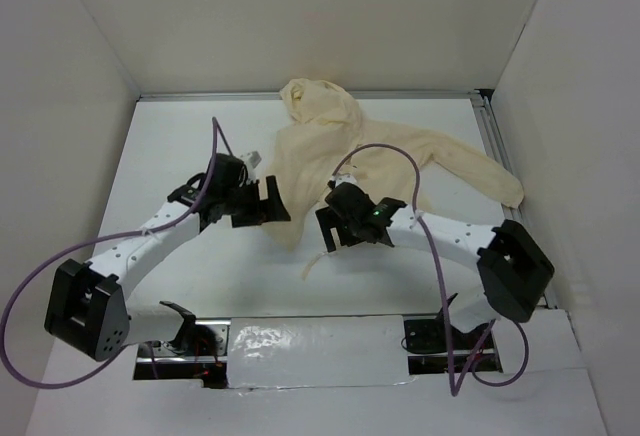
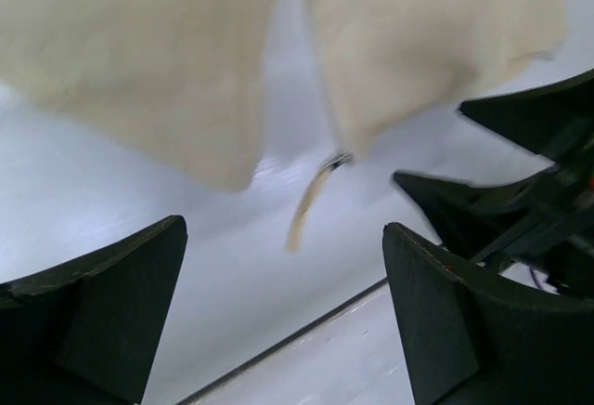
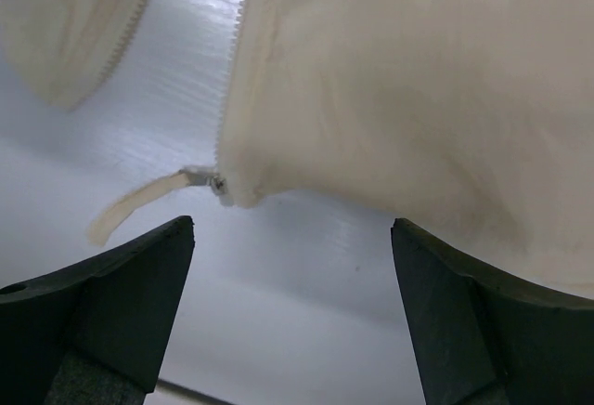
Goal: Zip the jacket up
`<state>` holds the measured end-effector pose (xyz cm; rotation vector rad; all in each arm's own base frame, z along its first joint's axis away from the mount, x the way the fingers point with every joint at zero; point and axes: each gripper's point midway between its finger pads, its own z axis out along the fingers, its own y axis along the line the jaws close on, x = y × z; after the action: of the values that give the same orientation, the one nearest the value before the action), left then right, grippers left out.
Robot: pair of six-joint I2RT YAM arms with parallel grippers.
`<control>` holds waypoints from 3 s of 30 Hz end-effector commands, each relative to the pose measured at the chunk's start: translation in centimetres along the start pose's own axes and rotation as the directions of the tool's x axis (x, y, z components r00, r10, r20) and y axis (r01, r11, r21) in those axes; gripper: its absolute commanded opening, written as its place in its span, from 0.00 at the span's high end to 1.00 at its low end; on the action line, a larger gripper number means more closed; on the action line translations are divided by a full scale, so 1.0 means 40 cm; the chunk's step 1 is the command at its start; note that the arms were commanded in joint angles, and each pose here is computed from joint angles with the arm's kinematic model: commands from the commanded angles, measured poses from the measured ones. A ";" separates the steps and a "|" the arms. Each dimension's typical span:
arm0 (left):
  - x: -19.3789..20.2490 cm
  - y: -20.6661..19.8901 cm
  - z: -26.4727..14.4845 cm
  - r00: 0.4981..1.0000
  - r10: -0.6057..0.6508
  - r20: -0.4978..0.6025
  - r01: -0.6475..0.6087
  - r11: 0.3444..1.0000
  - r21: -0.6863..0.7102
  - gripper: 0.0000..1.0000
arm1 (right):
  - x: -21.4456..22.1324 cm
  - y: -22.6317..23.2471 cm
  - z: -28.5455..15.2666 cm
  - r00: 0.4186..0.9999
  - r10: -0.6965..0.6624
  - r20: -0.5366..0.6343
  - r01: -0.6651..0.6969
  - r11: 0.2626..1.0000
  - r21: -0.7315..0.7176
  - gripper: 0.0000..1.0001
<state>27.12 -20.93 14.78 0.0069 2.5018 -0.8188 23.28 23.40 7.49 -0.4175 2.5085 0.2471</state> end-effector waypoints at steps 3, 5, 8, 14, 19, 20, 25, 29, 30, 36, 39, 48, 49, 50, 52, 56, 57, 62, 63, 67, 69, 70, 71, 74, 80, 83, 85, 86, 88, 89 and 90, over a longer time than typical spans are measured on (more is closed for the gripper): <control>0.064 0.059 -0.025 0.995 -0.096 0.019 0.096 0.995 -0.015 0.01 | -0.030 -0.004 0.060 0.998 -0.063 -0.028 0.065 0.996 0.054 0.08; 0.076 0.071 -0.028 0.995 -0.098 0.026 0.098 0.995 -0.013 0.01 | -0.032 0.004 0.079 0.997 -0.065 -0.042 0.066 0.997 0.030 0.10; 0.073 0.083 -0.035 0.994 -0.097 0.044 0.098 0.995 -0.025 0.01 | -0.020 0.017 0.102 0.995 -0.070 -0.073 0.070 0.998 -0.005 0.15; 0.074 0.088 -0.030 0.994 -0.098 0.039 0.099 0.995 -0.012 0.01 | 0.005 0.035 0.114 0.993 -0.068 -0.095 0.063 0.997 -0.053 0.17; 0.078 0.084 -0.028 0.995 -0.092 0.036 0.092 0.996 0.003 0.01 | 0.013 0.046 0.131 0.993 -0.063 -0.104 0.055 0.995 -0.081 0.17; 0.077 0.086 -0.027 0.995 -0.093 0.037 0.093 0.996 0.002 0.01 | 0.016 0.046 0.137 0.992 -0.061 -0.110 0.053 0.996 -0.077 0.17; 0.080 0.091 -0.029 0.995 -0.096 0.036 0.096 0.995 -0.010 0.01 | 0.018 0.039 0.156 0.990 -0.046 -0.130 0.041 0.998 -0.044 0.28; 0.077 0.088 -0.037 0.995 -0.088 0.050 0.088 0.996 -0.002 0.01 | 0.052 0.020 0.169 0.985 -0.030 -0.169 0.028 1.000 -0.011 0.41; 0.077 0.087 -0.036 0.995 -0.084 0.051 0.084 0.996 0.001 0.01 | 0.059 0.022 0.170 0.984 -0.019 -0.175 0.018 1.000 -0.013 0.43; 0.076 0.091 -0.041 0.995 -0.085 0.060 0.085 0.996 -0.009 0.01 | 0.098 0.047 0.177 0.978 -0.006 -0.211 -0.003 0.999 -0.042 0.65; 0.075 0.093 -0.042 0.994 -0.087 0.061 0.088 0.996 -0.019 0.01 | 0.120 0.061 0.199 0.969 -0.003 -0.249 -0.010 0.998 -0.054 0.62; 0.066 0.078 -0.064 0.993 -0.080 0.083 0.080 0.997 0.002 0.01 | 0.135 0.056 0.221 0.958 0.016 -0.287 -0.024 0.999 -0.027 1.00; 0.065 0.076 -0.067 0.993 -0.079 0.086 0.079 0.997 0.005 0.01 | 0.122 0.058 0.218 0.963 0.023 -0.269 -0.034 0.999 -0.038 1.00; 0.064 0.076 -0.068 0.993 -0.079 0.087 0.079 0.997 0.003 0.01 | 0.117 0.064 0.214 0.963 0.020 -0.270 -0.038 0.997 -0.062 1.00; 0.061 0.072 -0.071 0.993 -0.076 0.091 0.076 0.997 0.008 0.01 | 0.090 0.074 0.204 0.972 0.024 -0.235 -0.046 0.995 -0.088 1.00; 0.062 0.063 -0.076 0.994 -0.074 0.086 0.072 0.997 0.022 0.01 | 0.030 0.106 0.176 0.987 0.038 -0.159 -0.066 0.982 -0.176 1.00; 0.057 0.059 -0.076 0.993 -0.068 0.092 0.066 0.997 0.032 0.01 | -0.012 0.115 0.157 0.994 0.050 -0.092 -0.068 0.976 -0.207 1.00; 0.056 0.063 -0.061 0.995 -0.073 0.063 0.071 0.997 0.021 0.01 | -0.155 0.113 0.038 0.978 0.149 0.148 -0.085 0.925 -0.370 1.00; 0.062 0.070 -0.053 0.996 -0.080 0.045 0.080 0.997 0.004 0.01 | -0.231 0.124 -0.033 0.944 0.185 0.272 -0.049 0.897 -0.438 1.00; 0.028 0.045 -0.051 0.997 -0.057 0.053 0.055 0.998 0.039 0.01 | -0.313 0.092 -0.175 0.845 0.198 0.497 0.102 0.852 -0.513 1.00; 0.017 0.003 -0.058 0.999 -0.024 0.049 0.018 0.993 0.115 0.01 | -0.346 0.075 -0.242 0.776 0.194 0.601 0.175 0.849 -0.499 1.00; -0.001 -0.020 -0.061 0.998 -0.002 0.070 -0.009 0.988 0.155 0.01 | -0.352 0.073 -0.264 0.751 0.178 0.636 0.214 0.845 -0.489 1.00; -0.008 -0.050 -0.068 0.997 0.019 0.074 -0.034 0.979 0.199 0.01 | -0.365 0.072 -0.302 0.717 0.176 0.674 0.249 0.839 -0.484 1.00; -0.018 -0.108 -0.073 0.993 0.074 0.092 -0.096 0.959 0.266 0.01 | -0.390 0.059 -0.367 0.627 0.183 0.757 0.304 0.838 -0.454 1.00; -0.054 -0.274 -0.094 0.923 0.283 0.260 -0.379 0.784 0.492 0.01 | -0.377 0.048 -0.374 0.626 0.192 0.756 0.283 0.847 -0.450 1.00; -0.055 -0.332 -0.094 0.845 0.390 0.364 -0.533 0.663 0.526 0.01 | -0.367 0.060 -0.375 0.654 0.215 0.725 0.276 0.825 -0.493 1.00; -0.067 -0.363 -0.075 0.822 0.418 0.386 -0.568 0.637 0.520 0.01 | -0.360 0.067 -0.384 0.663 0.234 0.711 0.270 0.811 -0.519 1.00; -0.069 -0.369 -0.065 0.810 0.435 0.394 -0.586 0.626 0.514 0.01 | -0.361 0.068 -0.388 0.663 0.247 0.706 0.261 0.808 -0.528 1.00; -0.072 -0.390 -0.051 0.808 0.445 0.386 -0.589 0.601 0.540 0.01 | -0.358 0.071 -0.391 0.667 0.254 0.700 0.259 0.802 -0.538 1.00; -0.074 -0.402 -0.051 0.798 0.449 0.401 -0.602 0.578 0.551 0.01 | -0.359 0.071 -0.392 0.668 0.263 0.696 0.251 0.801 -0.544 1.00; -0.065 -0.421 -0.052 0.791 0.459 0.406 -0.611 0.550 0.569 0.04 | -0.359 0.074 -0.392 0.670 0.265 0.694 0.250 0.799 -0.547 1.00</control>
<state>25.67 -31.46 23.20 0.7186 1.9055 -1.2876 26.00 25.35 26.44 -0.4357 1.6100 0.9886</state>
